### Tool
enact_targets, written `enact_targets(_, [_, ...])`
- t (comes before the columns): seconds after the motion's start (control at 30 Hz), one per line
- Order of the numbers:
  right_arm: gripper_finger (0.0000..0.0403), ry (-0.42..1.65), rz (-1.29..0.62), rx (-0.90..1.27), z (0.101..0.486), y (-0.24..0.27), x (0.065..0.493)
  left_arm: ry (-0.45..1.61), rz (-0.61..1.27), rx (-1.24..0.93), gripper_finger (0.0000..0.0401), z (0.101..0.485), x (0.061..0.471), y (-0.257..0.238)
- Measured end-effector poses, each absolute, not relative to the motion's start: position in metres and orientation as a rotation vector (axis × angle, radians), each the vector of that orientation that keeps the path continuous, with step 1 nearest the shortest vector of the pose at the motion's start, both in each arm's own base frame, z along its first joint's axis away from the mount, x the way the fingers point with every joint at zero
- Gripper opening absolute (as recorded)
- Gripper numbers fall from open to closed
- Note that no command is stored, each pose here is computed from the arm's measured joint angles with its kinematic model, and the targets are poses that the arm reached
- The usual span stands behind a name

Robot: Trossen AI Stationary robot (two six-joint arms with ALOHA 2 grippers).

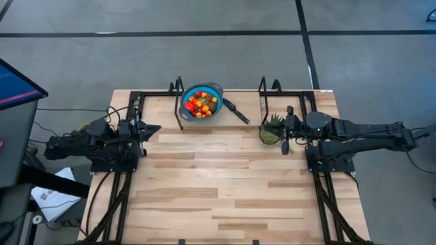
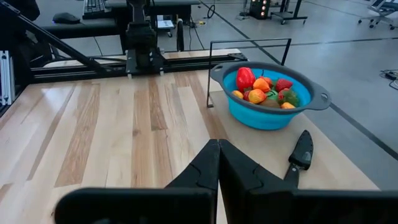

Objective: Pick & Place Fruit
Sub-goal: Return to Home Position

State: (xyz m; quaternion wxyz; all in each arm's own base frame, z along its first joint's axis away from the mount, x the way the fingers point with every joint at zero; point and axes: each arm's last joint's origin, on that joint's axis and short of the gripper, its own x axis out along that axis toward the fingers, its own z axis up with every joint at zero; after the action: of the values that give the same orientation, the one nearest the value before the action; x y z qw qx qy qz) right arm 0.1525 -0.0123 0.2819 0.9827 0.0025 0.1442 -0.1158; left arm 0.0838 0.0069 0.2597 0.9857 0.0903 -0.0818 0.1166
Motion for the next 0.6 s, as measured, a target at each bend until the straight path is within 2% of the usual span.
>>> enact_targets(0.6, [0.0000,0.278,-0.234,0.007,0.285,-0.012,0.144,-0.180,0.299,0.169,0.0002,0.255,0.064,0.008])
